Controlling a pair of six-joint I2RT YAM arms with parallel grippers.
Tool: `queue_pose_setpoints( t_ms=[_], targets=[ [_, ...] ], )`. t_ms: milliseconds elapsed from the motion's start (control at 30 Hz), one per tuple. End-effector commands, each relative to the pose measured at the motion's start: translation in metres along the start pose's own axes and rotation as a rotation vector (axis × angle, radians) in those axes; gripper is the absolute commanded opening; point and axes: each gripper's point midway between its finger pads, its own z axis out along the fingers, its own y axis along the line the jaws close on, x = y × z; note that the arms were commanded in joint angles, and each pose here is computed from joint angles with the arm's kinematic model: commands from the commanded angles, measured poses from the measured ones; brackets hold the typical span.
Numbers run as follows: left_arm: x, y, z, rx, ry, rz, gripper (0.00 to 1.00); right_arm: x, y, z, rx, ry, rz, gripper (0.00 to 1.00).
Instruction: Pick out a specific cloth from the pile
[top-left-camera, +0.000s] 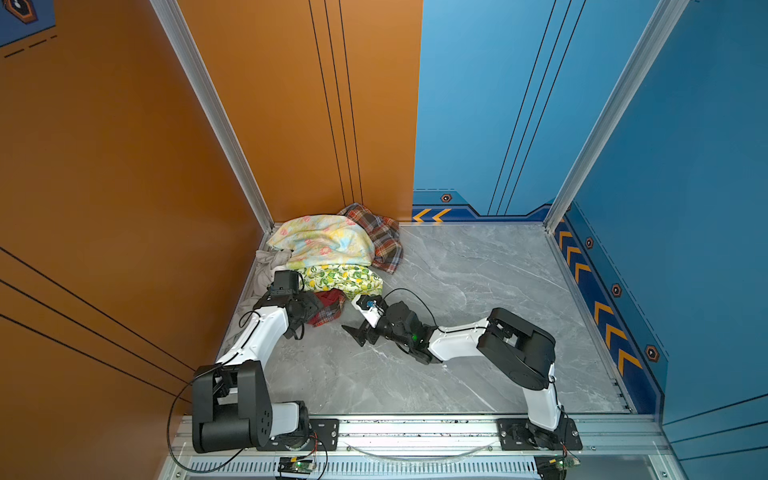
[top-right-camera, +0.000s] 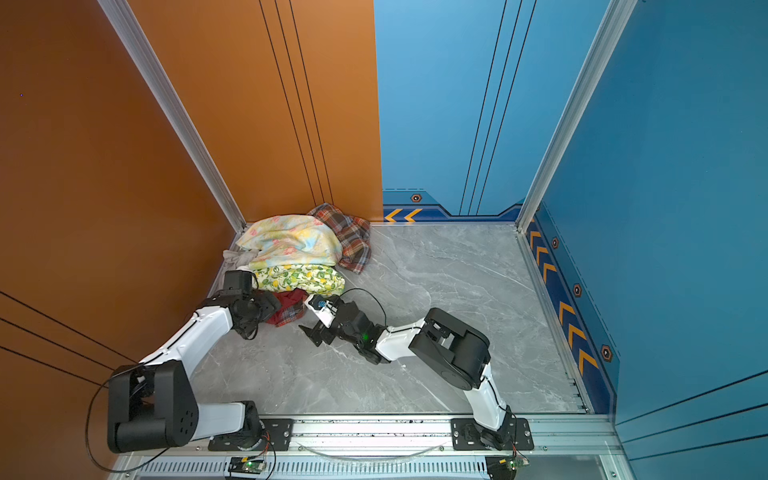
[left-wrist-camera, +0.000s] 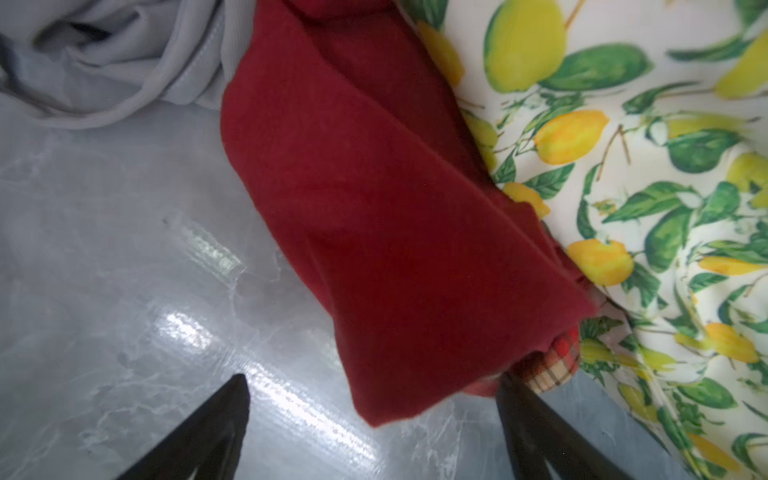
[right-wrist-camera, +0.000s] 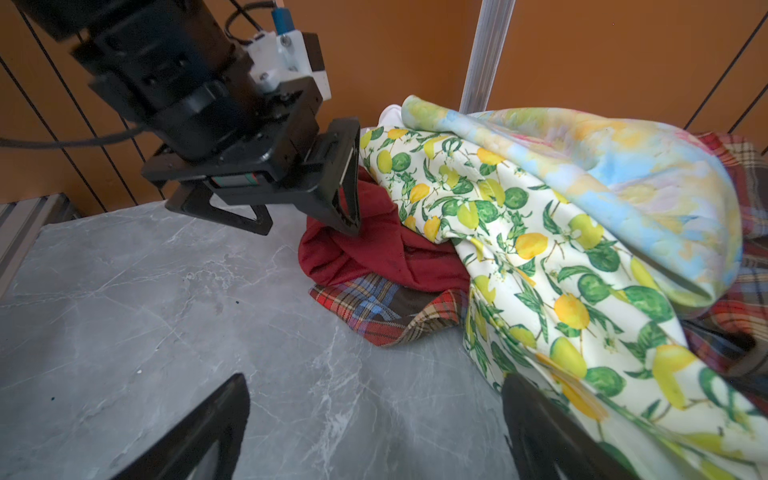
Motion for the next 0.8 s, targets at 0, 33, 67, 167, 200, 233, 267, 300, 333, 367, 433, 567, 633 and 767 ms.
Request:
queue_pose_setpoints(
  t_ms=[0, 33, 67, 167, 200, 233, 267, 300, 333, 367, 433, 567, 633, 767],
  targets=[
    [-0.010, -0.005, 0.012, -0.006, -0.044, -0.008, 0.91, -0.025, -0.008, -0.009, 0.029, -0.071, 0.020, 0.96],
    [-0.009, -0.004, 0.018, -0.017, -0.034, -0.010, 0.89, -0.025, -0.009, -0.010, 0.031, -0.072, 0.020, 0.95],
    [-0.008, -0.004, 0.023, -0.021, -0.027, -0.013, 0.83, -0.026, -0.009, -0.010, 0.030, -0.073, 0.020, 0.96],
    [-0.009, -0.004, 0.035, -0.012, -0.024, -0.038, 0.50, -0.028, -0.010, -0.012, 0.036, -0.080, 0.018, 0.96],
    [-0.010, -0.005, 0.038, 0.000, -0.031, -0.053, 0.32, -0.028, -0.011, -0.013, 0.040, -0.077, 0.014, 0.95],
    [-0.013, -0.008, 0.038, 0.019, -0.038, -0.067, 0.18, -0.029, -0.012, -0.014, 0.046, -0.076, 0.010, 0.95],
    [-0.017, -0.012, 0.035, 0.031, -0.048, -0.068, 0.07, -0.028, -0.013, -0.016, 0.050, -0.072, 0.008, 0.95],
    [-0.022, -0.019, 0.029, 0.048, -0.066, -0.061, 0.00, -0.029, -0.015, -0.017, 0.055, -0.072, 0.007, 0.95],
    [-0.029, -0.025, 0.021, 0.065, -0.090, -0.056, 0.00, -0.028, -0.016, -0.020, 0.061, -0.070, 0.008, 0.95],
    [-0.034, -0.029, 0.014, 0.076, -0.107, -0.051, 0.00, -0.029, -0.018, -0.021, 0.067, -0.070, 0.009, 0.96],
    [-0.046, -0.039, -0.008, 0.104, -0.149, -0.032, 0.00, -0.026, -0.021, -0.024, 0.078, -0.060, 0.010, 0.96],
    [-0.061, -0.056, -0.049, 0.156, -0.211, 0.001, 0.00, -0.028, -0.024, -0.025, 0.091, -0.064, 0.018, 0.96],
    [-0.069, -0.065, -0.075, 0.196, -0.266, 0.010, 0.00, -0.028, -0.025, -0.024, 0.092, -0.064, 0.021, 0.96],
    [-0.089, -0.082, -0.122, 0.265, -0.350, 0.022, 0.00, -0.034, -0.025, -0.024, 0.093, -0.061, 0.023, 0.96]
  ],
)
